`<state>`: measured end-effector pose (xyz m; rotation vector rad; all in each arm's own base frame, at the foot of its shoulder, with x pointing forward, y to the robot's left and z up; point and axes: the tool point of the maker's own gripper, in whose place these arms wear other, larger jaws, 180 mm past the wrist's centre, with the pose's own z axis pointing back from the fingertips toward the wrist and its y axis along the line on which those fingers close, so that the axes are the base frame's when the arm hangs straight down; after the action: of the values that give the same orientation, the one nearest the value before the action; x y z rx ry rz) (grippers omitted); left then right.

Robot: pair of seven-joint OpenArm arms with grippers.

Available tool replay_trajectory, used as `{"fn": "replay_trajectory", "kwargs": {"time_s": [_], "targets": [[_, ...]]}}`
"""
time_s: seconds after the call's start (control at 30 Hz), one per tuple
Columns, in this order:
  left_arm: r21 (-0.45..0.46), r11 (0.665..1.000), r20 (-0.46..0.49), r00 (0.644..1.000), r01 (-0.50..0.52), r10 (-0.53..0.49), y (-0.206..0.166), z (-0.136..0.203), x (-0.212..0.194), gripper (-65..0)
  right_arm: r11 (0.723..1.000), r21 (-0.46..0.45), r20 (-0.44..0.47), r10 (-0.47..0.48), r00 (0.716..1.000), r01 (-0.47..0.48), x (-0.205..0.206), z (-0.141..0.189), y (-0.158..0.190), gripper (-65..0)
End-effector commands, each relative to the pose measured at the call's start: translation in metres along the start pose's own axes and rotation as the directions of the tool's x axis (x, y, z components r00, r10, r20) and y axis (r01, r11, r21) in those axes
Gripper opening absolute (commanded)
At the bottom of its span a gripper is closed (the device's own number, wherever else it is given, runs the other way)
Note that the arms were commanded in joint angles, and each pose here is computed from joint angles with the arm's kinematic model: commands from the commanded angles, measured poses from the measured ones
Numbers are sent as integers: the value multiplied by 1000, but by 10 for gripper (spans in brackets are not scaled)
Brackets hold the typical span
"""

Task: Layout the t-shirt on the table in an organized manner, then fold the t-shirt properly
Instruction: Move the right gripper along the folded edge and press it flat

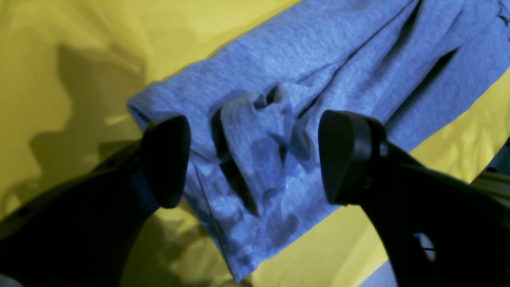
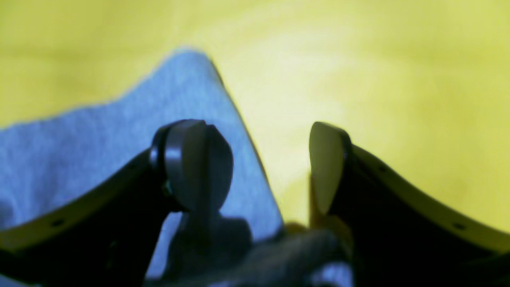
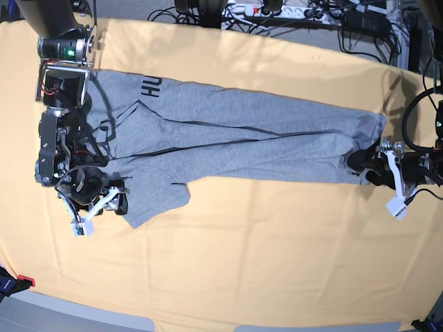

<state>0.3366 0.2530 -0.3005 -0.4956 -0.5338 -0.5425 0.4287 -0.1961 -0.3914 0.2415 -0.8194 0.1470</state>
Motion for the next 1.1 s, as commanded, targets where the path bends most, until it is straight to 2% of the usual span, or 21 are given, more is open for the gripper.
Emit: {"fn": "replay_trajectory", "kwargs": {"time_s": [0.0, 0.1, 0.2, 0.27, 0.3, 0.33, 0.43, 0.47, 0.6, 0.7, 0.87, 0.97, 1.07], "targets": [[16, 1000, 50, 998, 25, -26, 3, 13, 17, -156, 1000, -9, -14, -5, 1000, 5, 2, 0, -5, -234], [16, 1000, 49, 998, 25, -26, 3, 13, 17, -156, 993, 119, -40, -3, 999, 7, -7, -2, 20, -234], [16, 1000, 54, 998, 25, -26, 3, 13, 18, -156, 959, 283, -42, 25, 999, -12, -4, 3, 50, -235], [16, 1000, 54, 998, 25, -26, 3, 13, 18, -156, 955, 298, -34, 15, 999, -5, 5, 4, 53, -239], [16, 1000, 55, 998, 25, -26, 3, 13, 18, -156, 955, 297, -24, 19, 1000, -11, 11, 5, 52, -270], [16, 1000, 57, 998, 25, -26, 3, 13, 18, -156, 955, 294, -12, 25, 1000, -20, 18, 5, 52, -327], [16, 1000, 58, 998, 25, -26, 3, 13, 18, -156, 956, 290, -5, 51, 999, -47, 39, 7, 50, -591], [16, 1000, 59, 998, 25, -26, 3, 13, 19, -156, 955, 293, -10, 59, 998, -54, 45, 8, 50, -641], [16, 1000, 66, 997, 25, -26, 3, 14, 20, -156, 937, 348, -53, 64, 997, -42, 60, 16, 60, -650], [16, 1000, 81, 996, 25, -26, 3, 14, 23, -156, 909, 416, -82, 63, 995, -23, 65, 25, 73, -650], [16, 1000, 92, 995, 25, -26, 3, 14, 25, -156, 868, 492, -108, 136, 985, -66, 65, 48, 91, -650], [16, 1000, 95, 995, 25, -26, 3, 14, 25, -156, 827, 552, -2, 130, 991, -108, 78, 70, 106, -650], [16, 1000, 95, 995, 25, -26, 3, 14, 25, -156, 781, 597, 113, 145, 983, -184, 84, 102, 122, -650]]}}
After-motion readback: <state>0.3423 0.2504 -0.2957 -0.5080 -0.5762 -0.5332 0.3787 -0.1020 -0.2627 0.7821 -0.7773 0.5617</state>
